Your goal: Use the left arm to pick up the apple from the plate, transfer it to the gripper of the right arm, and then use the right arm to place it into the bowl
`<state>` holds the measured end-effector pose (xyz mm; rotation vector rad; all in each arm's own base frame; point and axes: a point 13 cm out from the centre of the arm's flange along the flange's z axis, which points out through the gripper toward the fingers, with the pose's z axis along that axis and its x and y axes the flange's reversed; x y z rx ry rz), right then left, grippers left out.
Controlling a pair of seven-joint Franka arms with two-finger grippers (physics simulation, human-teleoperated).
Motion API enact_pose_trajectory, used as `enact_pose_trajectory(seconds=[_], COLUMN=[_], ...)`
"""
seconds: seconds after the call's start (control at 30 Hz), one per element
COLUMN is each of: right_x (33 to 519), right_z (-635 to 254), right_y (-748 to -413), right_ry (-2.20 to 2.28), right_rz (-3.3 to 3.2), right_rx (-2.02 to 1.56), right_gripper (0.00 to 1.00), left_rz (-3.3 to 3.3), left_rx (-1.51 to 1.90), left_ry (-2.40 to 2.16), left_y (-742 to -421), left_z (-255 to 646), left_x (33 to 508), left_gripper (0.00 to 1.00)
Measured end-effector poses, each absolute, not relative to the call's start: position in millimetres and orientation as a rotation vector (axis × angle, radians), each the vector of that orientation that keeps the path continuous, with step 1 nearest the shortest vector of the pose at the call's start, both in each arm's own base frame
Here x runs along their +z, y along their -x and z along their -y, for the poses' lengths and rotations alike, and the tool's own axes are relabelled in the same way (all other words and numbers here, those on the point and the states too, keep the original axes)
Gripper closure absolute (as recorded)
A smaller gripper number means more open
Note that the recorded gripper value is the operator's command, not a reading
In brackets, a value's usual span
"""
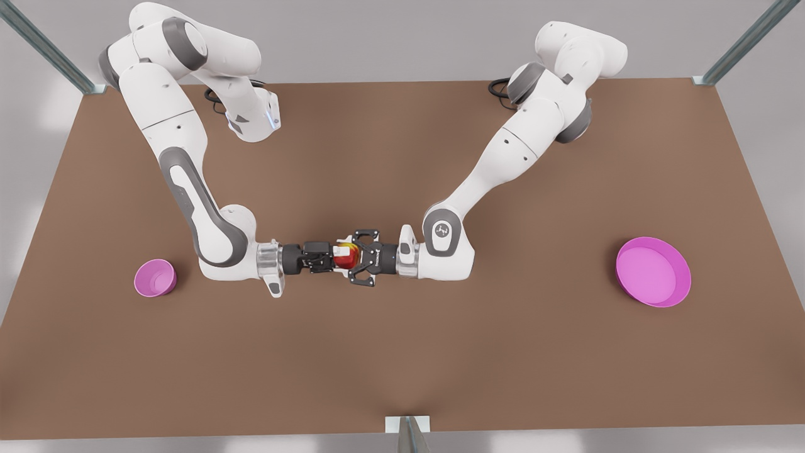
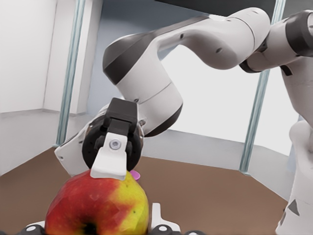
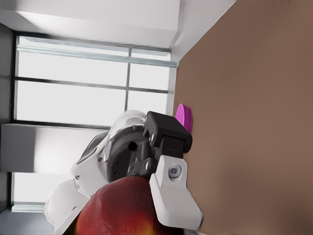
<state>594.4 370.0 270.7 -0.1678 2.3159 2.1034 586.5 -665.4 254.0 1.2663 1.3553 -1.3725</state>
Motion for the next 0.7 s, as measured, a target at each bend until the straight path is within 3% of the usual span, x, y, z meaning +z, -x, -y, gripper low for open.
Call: enact_pose_trajectory(seconds=[0.7], right_x=[271], right_z=[-363], right_y=[-598], right_ry=[0.188], right_rz=[-2.298], right_rx=[2.091], right_gripper=[0.33], left_rz=[-1.344], left_rx=[-1.414], left_ry=[-1.286], left_y=[-593], left_z=[626], left_x=[253], left_gripper=[0.16])
